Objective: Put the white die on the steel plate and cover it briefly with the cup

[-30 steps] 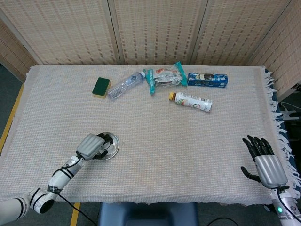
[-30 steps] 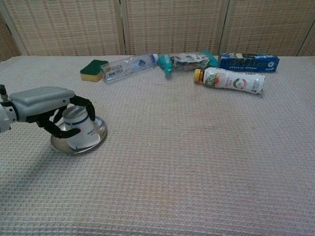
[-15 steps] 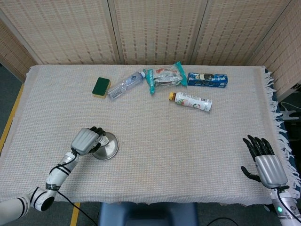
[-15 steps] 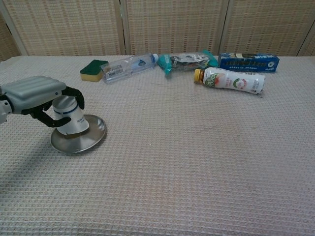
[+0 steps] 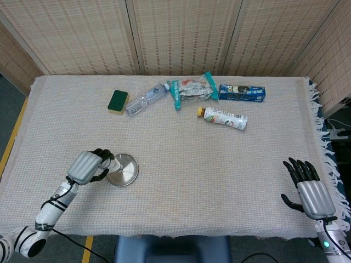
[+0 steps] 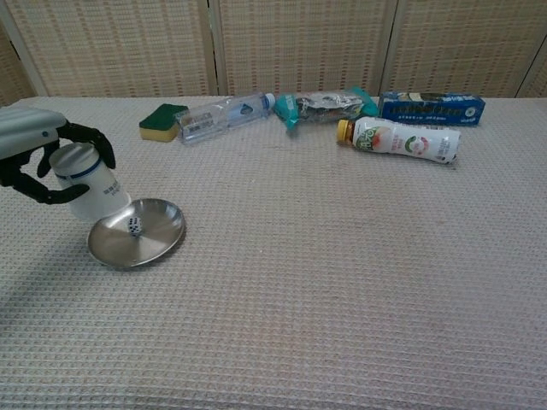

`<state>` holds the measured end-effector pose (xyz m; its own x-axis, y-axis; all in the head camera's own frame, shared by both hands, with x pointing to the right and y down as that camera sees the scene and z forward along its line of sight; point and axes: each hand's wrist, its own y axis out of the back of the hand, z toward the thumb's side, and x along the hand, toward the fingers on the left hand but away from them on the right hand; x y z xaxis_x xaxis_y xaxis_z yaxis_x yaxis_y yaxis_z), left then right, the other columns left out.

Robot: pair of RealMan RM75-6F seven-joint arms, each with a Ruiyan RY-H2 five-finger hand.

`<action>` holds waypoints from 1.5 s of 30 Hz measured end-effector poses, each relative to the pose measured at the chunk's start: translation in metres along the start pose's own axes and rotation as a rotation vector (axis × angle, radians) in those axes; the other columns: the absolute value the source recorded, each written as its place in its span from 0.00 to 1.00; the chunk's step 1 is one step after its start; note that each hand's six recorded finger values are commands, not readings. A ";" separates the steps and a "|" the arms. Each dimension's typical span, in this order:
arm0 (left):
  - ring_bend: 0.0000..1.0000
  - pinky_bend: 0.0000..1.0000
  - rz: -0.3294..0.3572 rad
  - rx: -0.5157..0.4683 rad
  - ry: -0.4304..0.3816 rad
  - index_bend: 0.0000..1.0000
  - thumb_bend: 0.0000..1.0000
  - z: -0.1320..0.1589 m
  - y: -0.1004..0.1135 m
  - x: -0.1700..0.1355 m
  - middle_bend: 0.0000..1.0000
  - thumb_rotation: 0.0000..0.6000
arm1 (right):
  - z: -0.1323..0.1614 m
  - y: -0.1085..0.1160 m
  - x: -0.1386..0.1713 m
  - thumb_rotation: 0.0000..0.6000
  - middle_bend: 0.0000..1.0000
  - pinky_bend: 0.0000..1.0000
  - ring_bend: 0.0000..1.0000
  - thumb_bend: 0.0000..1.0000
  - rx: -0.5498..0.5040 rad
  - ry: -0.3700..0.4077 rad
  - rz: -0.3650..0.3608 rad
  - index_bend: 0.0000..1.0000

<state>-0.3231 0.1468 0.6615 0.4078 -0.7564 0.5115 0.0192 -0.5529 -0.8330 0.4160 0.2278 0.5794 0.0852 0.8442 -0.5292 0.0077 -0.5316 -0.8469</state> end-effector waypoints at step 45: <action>0.00 0.00 0.198 -0.026 0.241 0.00 0.36 -0.046 0.012 -0.126 0.00 1.00 | 0.004 0.008 0.008 0.89 0.00 0.00 0.00 0.19 0.000 0.010 -0.042 0.00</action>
<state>-0.4163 0.2197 0.5968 0.1727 -0.9096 0.3779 -0.0635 -0.3931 -0.9173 0.4128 0.2302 0.5684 0.0946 0.8650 -0.4928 0.0117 -0.4959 -0.8683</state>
